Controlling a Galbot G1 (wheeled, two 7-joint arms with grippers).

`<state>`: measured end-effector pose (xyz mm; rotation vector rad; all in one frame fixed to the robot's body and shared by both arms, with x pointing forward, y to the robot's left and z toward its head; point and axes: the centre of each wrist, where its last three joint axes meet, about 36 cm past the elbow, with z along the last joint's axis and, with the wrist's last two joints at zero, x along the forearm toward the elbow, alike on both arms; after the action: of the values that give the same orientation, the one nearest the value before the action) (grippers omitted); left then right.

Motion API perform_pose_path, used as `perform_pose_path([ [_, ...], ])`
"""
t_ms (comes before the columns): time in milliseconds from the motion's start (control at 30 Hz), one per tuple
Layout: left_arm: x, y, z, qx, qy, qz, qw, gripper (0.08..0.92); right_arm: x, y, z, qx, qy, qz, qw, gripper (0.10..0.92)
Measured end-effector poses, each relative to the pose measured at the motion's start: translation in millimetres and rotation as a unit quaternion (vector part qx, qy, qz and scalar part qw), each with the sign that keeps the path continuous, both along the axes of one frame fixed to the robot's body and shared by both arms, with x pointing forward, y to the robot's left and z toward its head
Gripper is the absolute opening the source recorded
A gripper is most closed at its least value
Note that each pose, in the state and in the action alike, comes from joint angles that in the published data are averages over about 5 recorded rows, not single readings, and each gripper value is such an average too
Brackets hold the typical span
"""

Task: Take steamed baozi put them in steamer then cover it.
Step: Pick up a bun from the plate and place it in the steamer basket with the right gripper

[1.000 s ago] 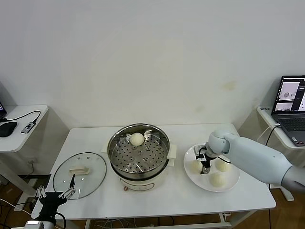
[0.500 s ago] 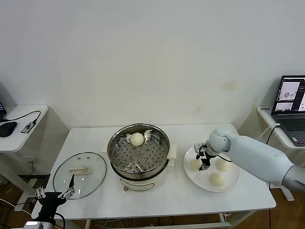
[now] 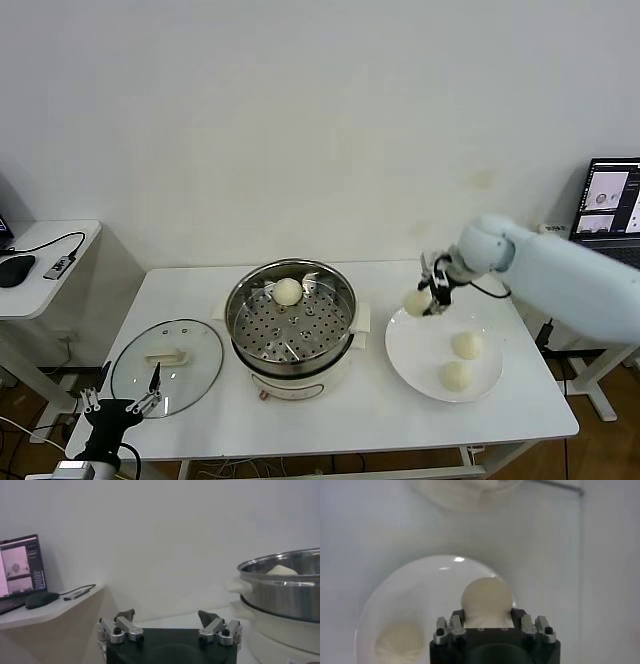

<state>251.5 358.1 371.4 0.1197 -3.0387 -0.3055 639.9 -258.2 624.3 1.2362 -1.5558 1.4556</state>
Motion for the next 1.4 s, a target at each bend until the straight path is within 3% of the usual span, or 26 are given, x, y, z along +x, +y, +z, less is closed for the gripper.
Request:
perform_pose_path([
  [233,-1,0,-2,-0.001,0.000,-0.001,1.000,0.823,0,46,48,0.023,-0.010,0.006,1.000,0.577],
  [500,0,0,-5,-0.005,-0.001,0.003,1.000,0.823,1,128,60,0.045,0.007,0.028,0.999,0.585],
  [1000,0,-2,-3,-0.011,-0.009,0.013,1.000,0.823,2,273,11,0.055,0.048,0.044,0.996,0.585],
  [1400,-2,-1,-4,-0.011,-0.010,0.013,1.000,0.823,0,327,-30,0.055,0.073,0.033,0.995,0.585],
])
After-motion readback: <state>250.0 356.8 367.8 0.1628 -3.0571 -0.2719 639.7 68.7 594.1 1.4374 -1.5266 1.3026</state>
